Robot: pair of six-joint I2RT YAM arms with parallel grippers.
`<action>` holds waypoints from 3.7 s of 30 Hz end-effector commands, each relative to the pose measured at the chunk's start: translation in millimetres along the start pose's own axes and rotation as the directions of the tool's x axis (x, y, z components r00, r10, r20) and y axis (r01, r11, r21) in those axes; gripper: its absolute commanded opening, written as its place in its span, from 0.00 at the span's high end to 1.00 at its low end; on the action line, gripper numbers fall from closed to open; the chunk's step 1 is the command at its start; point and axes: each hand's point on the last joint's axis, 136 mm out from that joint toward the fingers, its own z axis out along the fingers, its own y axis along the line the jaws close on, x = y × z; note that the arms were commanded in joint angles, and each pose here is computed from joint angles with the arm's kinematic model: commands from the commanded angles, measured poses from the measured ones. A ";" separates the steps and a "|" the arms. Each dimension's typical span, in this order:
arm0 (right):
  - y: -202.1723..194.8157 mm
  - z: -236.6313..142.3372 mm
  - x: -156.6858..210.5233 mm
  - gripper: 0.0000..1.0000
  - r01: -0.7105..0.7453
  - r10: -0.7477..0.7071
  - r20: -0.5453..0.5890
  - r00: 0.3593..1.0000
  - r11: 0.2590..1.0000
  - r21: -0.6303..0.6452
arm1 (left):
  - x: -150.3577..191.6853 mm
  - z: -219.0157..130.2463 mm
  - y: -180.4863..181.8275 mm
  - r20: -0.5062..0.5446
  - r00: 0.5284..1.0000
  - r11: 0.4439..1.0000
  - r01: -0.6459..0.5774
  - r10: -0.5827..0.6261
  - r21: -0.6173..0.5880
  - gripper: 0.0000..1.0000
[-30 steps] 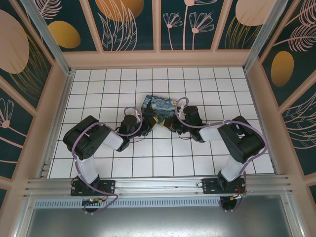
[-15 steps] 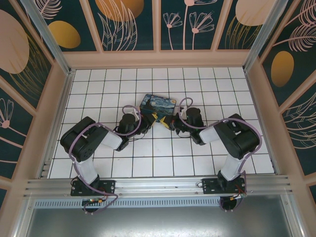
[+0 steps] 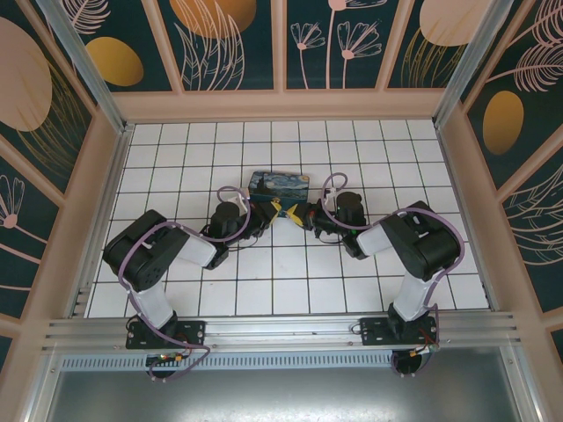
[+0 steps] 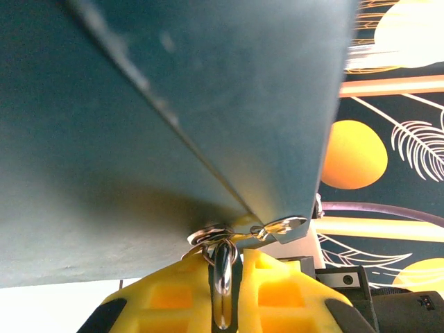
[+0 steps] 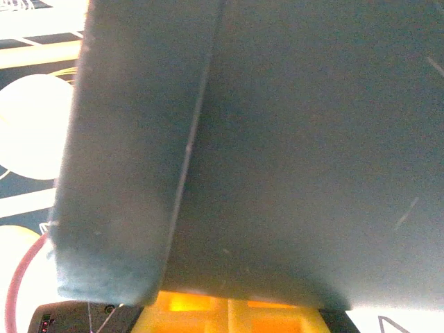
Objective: Unlock the padlock with the key
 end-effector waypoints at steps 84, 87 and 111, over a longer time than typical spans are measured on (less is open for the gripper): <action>-12.3 -33.0 1.4 0.33 0.567 -0.609 -0.075 0.789 0.677 0.470 | 34.9 13.5 48.4 -0.113 0.994 0.988 -0.012 -0.005 -0.152 1.00; -16.0 -30.5 4.8 0.38 0.642 -0.689 -0.130 0.713 0.567 0.516 | 36.4 14.8 51.9 -0.125 0.992 0.986 -0.022 0.001 -0.167 1.00; -55.3 -10.3 6.0 0.59 0.747 -0.846 -0.327 0.422 0.120 0.654 | 39.8 17.0 47.1 -0.160 0.987 0.984 -0.048 0.020 -0.174 1.00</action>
